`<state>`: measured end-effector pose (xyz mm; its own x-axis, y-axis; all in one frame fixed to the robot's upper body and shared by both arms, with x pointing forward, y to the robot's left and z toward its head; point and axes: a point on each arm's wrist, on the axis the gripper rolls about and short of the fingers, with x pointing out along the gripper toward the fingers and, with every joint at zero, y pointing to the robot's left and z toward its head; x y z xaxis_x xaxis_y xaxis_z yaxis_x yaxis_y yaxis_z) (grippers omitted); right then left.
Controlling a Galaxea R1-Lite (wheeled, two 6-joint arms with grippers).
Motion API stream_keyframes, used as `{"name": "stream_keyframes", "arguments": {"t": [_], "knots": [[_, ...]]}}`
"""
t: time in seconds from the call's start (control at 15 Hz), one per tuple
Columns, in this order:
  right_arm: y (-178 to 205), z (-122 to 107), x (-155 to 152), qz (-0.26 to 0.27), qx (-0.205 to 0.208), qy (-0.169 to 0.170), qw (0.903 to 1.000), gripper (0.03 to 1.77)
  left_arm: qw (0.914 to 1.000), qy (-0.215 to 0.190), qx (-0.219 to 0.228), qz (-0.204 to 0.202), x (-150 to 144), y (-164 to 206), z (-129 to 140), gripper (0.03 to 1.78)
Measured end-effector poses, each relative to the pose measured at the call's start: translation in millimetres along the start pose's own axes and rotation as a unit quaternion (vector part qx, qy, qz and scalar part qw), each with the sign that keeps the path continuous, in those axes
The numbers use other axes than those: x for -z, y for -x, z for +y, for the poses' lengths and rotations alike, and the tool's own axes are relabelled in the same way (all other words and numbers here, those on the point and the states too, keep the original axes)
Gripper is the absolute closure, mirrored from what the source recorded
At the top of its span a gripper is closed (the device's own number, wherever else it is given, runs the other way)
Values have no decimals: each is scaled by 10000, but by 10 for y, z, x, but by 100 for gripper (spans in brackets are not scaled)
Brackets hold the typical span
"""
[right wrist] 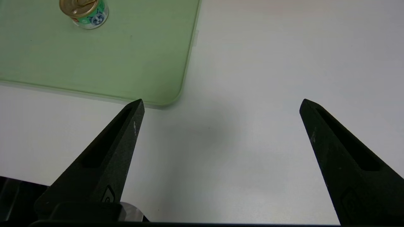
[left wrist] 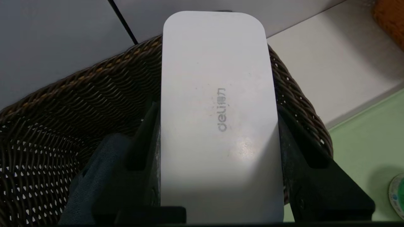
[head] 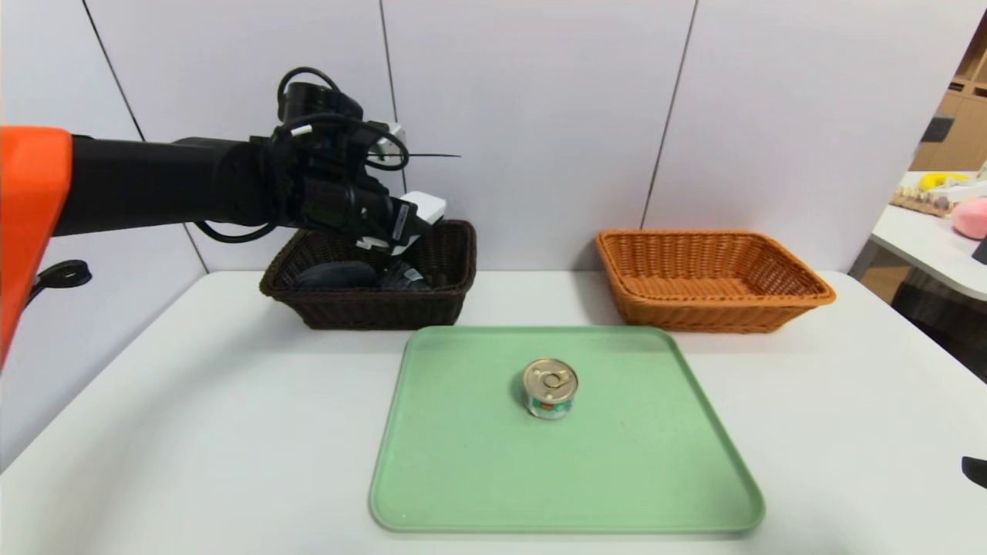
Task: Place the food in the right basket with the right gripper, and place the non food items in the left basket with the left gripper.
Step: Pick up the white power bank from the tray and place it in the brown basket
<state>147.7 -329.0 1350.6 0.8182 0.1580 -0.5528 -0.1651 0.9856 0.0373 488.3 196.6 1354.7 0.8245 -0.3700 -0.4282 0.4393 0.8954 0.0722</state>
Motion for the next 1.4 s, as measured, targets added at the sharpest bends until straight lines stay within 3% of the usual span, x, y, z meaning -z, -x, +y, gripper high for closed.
{"name": "stream_keyframes", "arguments": {"t": [0.8, 1.4], "knots": [[-27, -2, 28, 68, -14, -18, 10000, 10, 9990, 283, -170, 303, 230, -287, 191, 77], [-27, -2, 12, 37, -14, -20, 10000, 10, 9992, 262, -210, 239, 234, -321, 198, 33]]}}
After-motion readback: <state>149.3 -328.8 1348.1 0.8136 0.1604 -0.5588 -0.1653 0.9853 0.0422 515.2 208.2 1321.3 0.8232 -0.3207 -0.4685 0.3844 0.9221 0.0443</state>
